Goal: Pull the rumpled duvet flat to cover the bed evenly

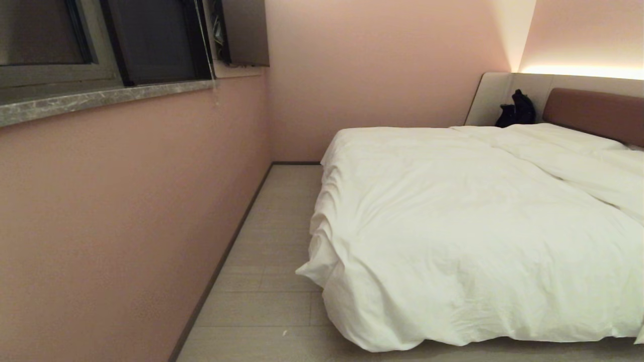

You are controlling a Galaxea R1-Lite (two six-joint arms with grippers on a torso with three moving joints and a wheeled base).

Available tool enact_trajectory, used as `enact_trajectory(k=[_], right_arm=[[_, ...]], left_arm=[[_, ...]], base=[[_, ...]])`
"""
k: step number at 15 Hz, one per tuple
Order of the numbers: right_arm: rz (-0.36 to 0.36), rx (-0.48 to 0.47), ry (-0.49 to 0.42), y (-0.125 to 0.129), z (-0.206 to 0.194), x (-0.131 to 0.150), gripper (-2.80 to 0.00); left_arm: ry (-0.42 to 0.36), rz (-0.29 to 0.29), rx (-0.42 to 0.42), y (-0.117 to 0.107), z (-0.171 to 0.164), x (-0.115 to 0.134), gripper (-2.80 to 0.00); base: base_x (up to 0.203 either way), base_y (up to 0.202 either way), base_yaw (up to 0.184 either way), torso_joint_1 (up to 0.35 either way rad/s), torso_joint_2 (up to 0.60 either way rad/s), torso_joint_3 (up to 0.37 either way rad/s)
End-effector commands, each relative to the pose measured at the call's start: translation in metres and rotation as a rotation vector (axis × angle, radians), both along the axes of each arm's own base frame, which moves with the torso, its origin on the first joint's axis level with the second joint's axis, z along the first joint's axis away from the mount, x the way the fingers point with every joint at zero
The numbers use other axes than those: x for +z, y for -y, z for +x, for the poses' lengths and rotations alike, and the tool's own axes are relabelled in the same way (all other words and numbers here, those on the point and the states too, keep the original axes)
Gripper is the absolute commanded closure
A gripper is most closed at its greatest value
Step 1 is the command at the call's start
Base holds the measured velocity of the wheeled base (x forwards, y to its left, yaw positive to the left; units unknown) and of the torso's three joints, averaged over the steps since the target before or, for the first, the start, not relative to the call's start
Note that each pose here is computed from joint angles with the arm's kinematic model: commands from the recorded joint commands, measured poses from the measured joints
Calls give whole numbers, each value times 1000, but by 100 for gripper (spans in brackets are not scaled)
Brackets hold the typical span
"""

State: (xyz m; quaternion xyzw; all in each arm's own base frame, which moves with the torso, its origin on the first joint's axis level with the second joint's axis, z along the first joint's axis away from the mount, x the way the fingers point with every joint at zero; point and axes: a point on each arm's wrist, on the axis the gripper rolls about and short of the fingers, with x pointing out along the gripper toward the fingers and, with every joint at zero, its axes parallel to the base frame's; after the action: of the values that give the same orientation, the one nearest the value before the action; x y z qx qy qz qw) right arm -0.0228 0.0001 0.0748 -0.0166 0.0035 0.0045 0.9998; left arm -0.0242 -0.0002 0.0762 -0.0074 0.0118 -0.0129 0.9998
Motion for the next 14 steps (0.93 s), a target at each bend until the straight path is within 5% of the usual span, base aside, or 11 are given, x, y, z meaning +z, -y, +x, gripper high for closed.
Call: enact_trajectory(k=[1, 5, 14], right_arm=[[-1, 0, 0, 0, 0, 0, 0], [-1, 0, -2, 0, 0, 0, 0], [-1, 0, -2, 0, 0, 0, 0]], left_arm=[[-3, -2, 0, 0, 0, 0, 0], [-3, -5, 2, 0, 0, 0, 0], [-1, -4, 0, 0, 0, 0, 0]], base=[[0, 0, 0, 0, 0, 0], [-17, 0, 0, 4, 1, 1], [-191, 0, 2, 3, 2, 2]])
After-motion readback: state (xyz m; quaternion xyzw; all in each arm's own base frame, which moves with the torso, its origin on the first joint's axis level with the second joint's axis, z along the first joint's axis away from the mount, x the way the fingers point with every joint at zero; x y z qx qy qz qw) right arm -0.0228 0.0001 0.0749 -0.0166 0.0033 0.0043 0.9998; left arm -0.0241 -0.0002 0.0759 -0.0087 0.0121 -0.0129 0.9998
